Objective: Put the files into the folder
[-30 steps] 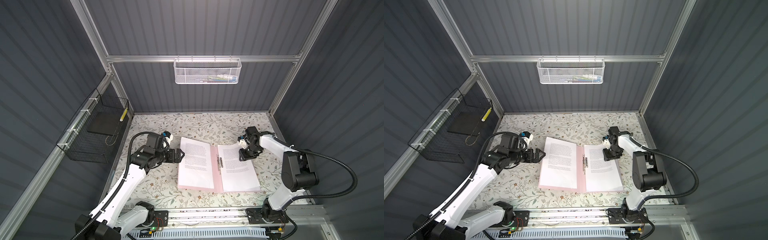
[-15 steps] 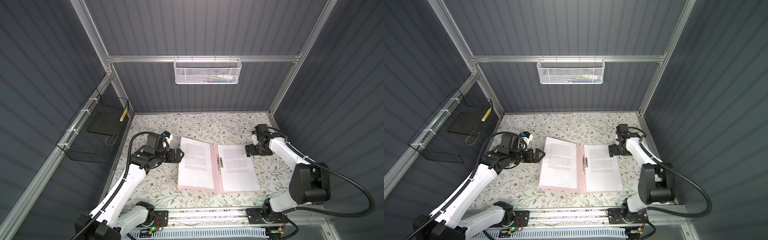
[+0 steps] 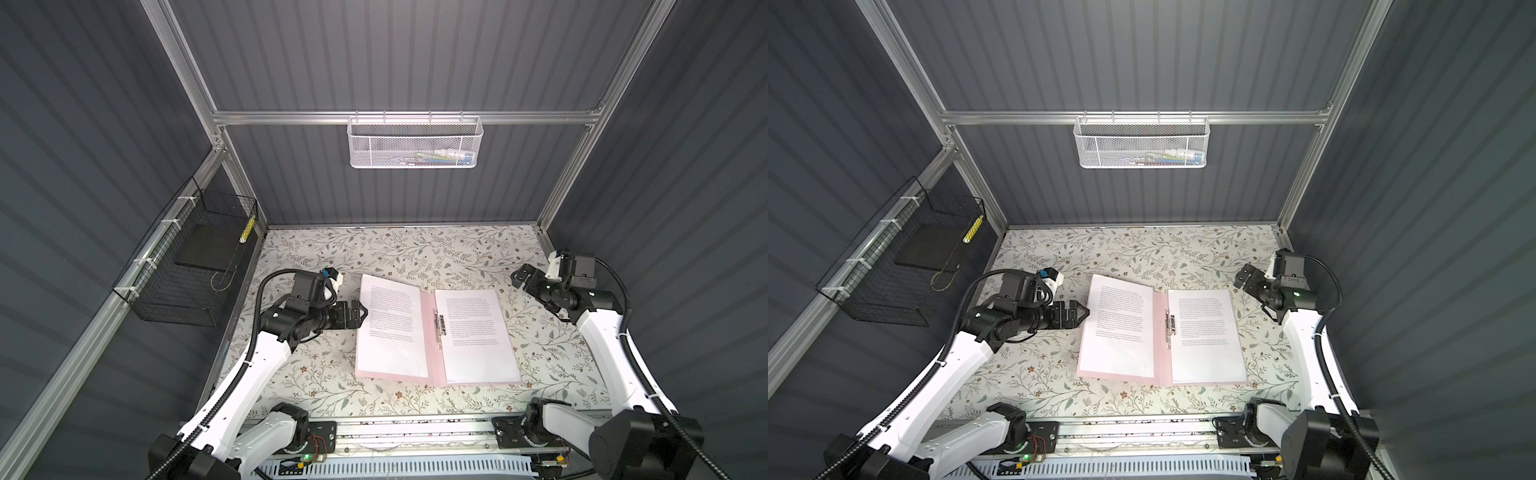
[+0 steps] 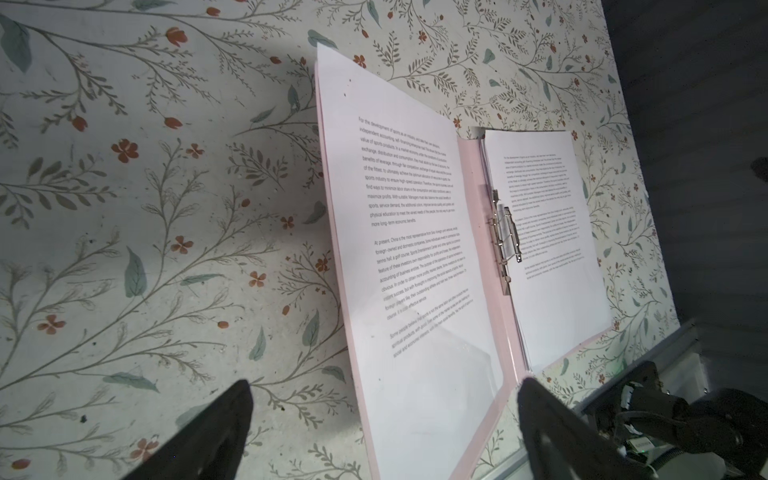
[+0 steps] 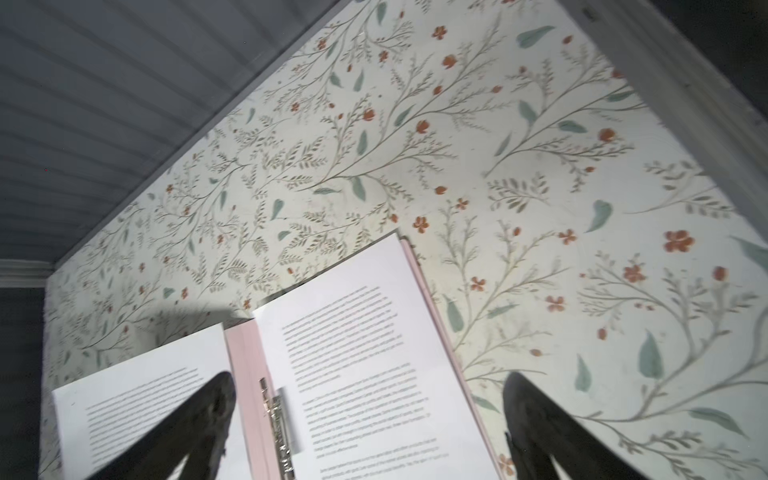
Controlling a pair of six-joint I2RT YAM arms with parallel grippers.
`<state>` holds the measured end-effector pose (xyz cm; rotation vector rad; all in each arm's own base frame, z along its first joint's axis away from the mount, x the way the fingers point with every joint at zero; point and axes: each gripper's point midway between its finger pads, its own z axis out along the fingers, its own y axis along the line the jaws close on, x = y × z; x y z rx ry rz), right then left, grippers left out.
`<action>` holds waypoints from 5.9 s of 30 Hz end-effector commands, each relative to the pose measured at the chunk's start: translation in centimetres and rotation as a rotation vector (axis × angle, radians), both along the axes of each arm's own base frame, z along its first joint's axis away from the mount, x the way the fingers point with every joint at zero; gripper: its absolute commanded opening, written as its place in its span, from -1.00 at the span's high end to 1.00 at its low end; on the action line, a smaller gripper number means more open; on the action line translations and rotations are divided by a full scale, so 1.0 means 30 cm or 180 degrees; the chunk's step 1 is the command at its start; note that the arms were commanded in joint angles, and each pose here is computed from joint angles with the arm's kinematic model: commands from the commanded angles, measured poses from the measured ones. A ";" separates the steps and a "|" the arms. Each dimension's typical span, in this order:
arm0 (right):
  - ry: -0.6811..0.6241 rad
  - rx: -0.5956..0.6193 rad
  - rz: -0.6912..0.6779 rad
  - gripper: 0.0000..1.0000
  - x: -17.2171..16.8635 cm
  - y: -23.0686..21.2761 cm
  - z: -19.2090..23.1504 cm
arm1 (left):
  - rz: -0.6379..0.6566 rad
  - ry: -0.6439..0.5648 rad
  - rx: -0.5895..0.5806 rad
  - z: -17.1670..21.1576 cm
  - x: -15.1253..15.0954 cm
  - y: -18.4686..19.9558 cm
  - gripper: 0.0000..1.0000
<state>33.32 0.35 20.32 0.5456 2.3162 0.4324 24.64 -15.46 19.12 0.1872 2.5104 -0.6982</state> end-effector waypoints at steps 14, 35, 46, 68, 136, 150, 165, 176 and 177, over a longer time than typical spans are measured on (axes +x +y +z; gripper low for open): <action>0.0390 0.0636 0.2152 -0.98 0.004 0.664 -0.294 | -0.0297 0.0881 -0.0418 -0.128 -0.055 -0.115 -0.99; 0.0667 0.0860 0.2329 -0.98 0.109 0.809 -0.472 | -0.0357 0.0928 -0.0587 -0.124 -0.012 -0.160 -0.99; 0.0757 0.1024 0.2438 -0.98 0.068 0.861 -0.500 | -0.0361 0.0940 -0.0621 -0.128 -0.003 -0.169 -0.99; 0.0457 0.1470 0.2690 -0.97 -0.192 0.849 -0.290 | -0.0363 0.0939 -0.0618 -0.137 0.004 -0.171 -0.99; 0.0599 0.1276 0.2966 -0.98 -0.082 0.886 -0.372 | -0.0480 0.0905 -0.0640 -0.121 0.008 -0.183 -0.99; 0.0734 0.1362 0.2743 -0.98 -0.288 0.818 -0.436 | -0.0497 0.0880 -0.0639 -0.112 0.005 -0.182 -0.99; 0.0468 0.1293 0.0334 -0.55 -0.309 0.520 -0.318 | -0.0400 0.0838 -0.0521 -0.132 -0.011 -0.151 -0.99; 0.1181 0.1494 -0.0194 0.19 -0.446 0.621 -0.403 | -0.0372 0.0878 -0.0578 -0.166 -0.015 -0.155 -0.99; 0.1210 0.1488 -0.0189 0.21 -0.446 0.635 -0.407 | -0.0378 0.0880 -0.0585 -0.165 -0.015 -0.157 -0.99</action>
